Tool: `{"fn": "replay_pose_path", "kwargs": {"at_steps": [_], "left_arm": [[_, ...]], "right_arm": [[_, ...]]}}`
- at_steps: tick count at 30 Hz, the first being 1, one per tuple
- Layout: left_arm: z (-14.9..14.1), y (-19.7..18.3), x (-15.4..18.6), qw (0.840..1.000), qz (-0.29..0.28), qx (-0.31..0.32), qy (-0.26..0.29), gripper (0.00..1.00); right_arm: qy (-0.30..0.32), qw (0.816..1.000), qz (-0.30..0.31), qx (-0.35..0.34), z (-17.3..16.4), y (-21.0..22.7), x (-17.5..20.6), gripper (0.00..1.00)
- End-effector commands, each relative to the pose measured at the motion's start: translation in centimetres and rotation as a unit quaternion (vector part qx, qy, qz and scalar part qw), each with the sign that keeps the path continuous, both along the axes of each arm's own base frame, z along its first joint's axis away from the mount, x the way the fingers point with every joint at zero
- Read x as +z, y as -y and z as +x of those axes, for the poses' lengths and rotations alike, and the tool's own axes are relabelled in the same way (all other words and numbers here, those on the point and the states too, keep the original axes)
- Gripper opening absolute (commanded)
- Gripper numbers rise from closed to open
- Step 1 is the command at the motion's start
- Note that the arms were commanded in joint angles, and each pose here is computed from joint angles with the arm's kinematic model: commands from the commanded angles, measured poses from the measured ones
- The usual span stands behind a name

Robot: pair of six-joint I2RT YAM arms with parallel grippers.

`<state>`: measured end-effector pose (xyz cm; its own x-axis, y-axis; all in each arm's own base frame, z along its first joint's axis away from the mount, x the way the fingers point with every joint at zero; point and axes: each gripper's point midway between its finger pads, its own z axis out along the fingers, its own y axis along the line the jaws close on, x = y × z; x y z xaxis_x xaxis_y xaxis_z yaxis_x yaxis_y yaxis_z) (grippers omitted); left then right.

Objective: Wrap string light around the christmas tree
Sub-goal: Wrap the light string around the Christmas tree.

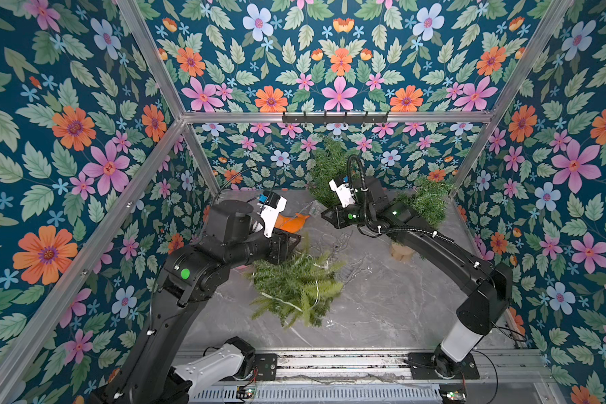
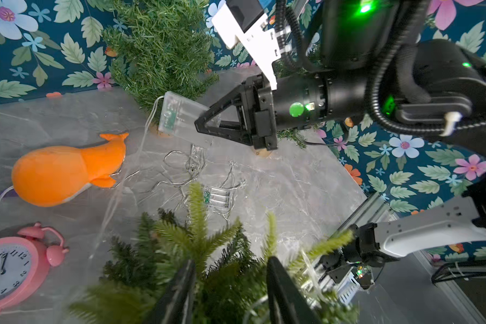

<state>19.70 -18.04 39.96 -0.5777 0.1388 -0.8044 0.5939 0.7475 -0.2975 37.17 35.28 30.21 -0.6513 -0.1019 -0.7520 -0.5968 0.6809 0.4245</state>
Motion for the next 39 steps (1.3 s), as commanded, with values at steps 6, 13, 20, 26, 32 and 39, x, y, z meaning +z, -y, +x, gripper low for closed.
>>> {"fn": "replay_pose_path", "kwargs": {"at_steps": [6, 13, 20, 26, 32, 39], "left_arm": [[0.3, -0.7, 1.7, 0.999, 0.000, 0.021, 0.024, 0.64], [1.5, 0.4, 1.2, 1.000, -0.009, 0.015, 0.020, 0.61], [0.7, 1.2, -0.3, 1.000, -0.004, -0.022, 0.010, 0.73], [1.7, 1.1, -2.4, 0.999, 0.035, -0.016, 0.005, 0.75], [2.4, 1.5, -4.5, 0.999, 0.050, -0.016, -0.015, 0.77], [3.0, 1.2, -5.7, 0.998, 0.055, 0.005, -0.018, 0.65]], "right_arm": [[-0.006, 1.000, -0.011, -0.012, 0.6, 0.1, -0.9, 0.00], [-0.013, 0.999, -0.023, -0.029, 0.9, 0.5, -1.8, 0.00], [-0.011, 0.999, -0.021, -0.038, 0.9, 0.8, -1.7, 0.00], [-0.004, 0.999, -0.013, -0.046, 0.6, 1.4, -0.7, 0.00], [-0.001, 0.999, -0.011, -0.050, 0.0, 1.9, -0.5, 0.00], [0.017, 0.998, -0.023, -0.061, -1.0, 3.7, 0.5, 0.00]]}}
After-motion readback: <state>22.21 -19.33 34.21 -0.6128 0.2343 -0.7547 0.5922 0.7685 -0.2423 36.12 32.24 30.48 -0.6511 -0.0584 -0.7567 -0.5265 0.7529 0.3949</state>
